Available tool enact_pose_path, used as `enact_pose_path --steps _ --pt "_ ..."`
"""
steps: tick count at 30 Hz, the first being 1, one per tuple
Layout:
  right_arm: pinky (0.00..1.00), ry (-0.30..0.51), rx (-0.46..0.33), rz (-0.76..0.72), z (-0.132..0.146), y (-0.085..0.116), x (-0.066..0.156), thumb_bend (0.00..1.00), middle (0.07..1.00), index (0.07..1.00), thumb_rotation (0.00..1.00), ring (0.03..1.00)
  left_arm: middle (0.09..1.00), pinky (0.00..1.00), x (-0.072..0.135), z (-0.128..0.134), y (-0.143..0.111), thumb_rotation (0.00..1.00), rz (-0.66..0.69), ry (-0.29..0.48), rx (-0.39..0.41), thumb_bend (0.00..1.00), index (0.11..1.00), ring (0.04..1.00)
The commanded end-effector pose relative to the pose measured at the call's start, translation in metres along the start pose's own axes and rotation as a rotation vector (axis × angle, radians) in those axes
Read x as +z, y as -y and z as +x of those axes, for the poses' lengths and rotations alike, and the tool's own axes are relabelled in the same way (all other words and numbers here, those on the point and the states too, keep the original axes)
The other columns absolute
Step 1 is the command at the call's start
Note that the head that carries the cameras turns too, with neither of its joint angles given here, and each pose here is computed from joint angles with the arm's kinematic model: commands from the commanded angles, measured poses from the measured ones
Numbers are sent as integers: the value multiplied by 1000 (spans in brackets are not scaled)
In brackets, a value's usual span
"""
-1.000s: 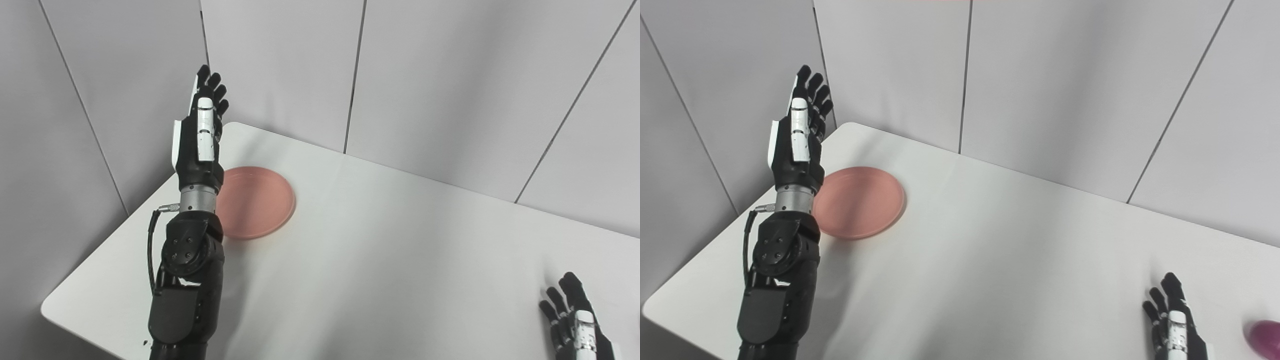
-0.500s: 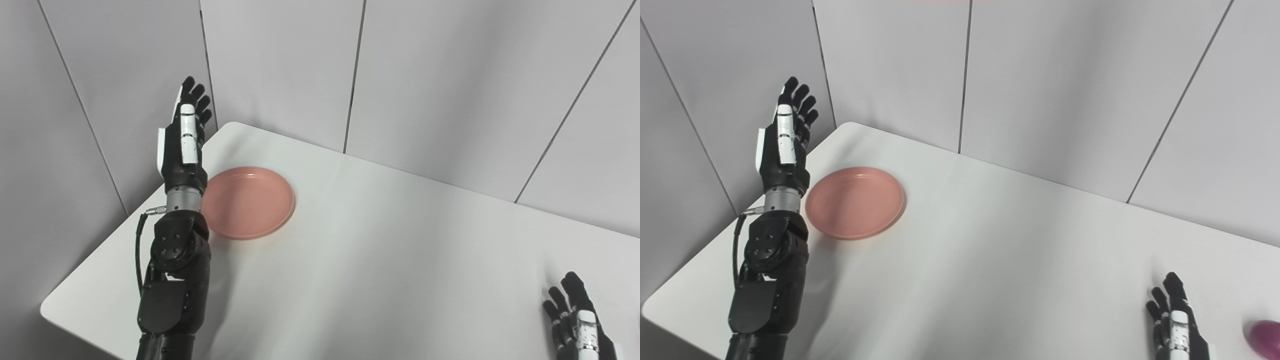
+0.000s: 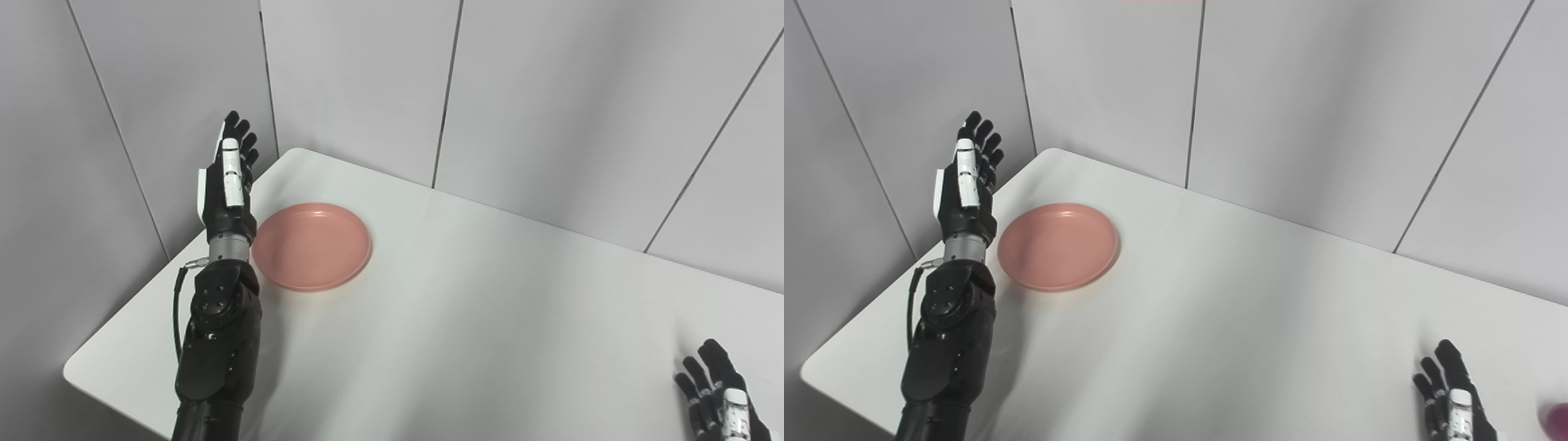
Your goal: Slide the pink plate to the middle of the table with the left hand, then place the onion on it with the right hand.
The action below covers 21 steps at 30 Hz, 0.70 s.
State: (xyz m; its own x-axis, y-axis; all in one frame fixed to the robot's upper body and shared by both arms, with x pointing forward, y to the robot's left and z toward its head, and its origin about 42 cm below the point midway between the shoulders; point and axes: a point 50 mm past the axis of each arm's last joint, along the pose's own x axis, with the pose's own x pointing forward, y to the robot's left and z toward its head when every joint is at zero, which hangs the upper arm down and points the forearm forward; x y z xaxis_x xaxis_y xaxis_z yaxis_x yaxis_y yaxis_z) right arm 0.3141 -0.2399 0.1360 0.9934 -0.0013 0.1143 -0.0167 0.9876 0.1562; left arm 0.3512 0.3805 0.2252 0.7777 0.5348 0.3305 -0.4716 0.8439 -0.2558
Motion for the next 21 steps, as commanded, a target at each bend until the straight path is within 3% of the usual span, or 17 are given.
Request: enact_pose_path --steps 1,8,13,21 --pt "857 -8 -5 5 -3 3 -3 613 926 880 810 908 936 950 21 18 1 1000 -17 103 4 373 914 933" --pt "813 -5 -4 -2 -2 3 -1 632 918 873 813 893 937 944 19 20 -5 1000 -7 90 27 392 909 938" --pt "707 -5 -5 3 -2 5 0 661 882 833 787 850 956 963 17 22 -9 1000 -11 78 53 390 922 958" --pt "642 -5 3 6 -2 6 0 660 867 805 774 832 941 962 12 19 -14 1000 6 70 64 397 910 945"
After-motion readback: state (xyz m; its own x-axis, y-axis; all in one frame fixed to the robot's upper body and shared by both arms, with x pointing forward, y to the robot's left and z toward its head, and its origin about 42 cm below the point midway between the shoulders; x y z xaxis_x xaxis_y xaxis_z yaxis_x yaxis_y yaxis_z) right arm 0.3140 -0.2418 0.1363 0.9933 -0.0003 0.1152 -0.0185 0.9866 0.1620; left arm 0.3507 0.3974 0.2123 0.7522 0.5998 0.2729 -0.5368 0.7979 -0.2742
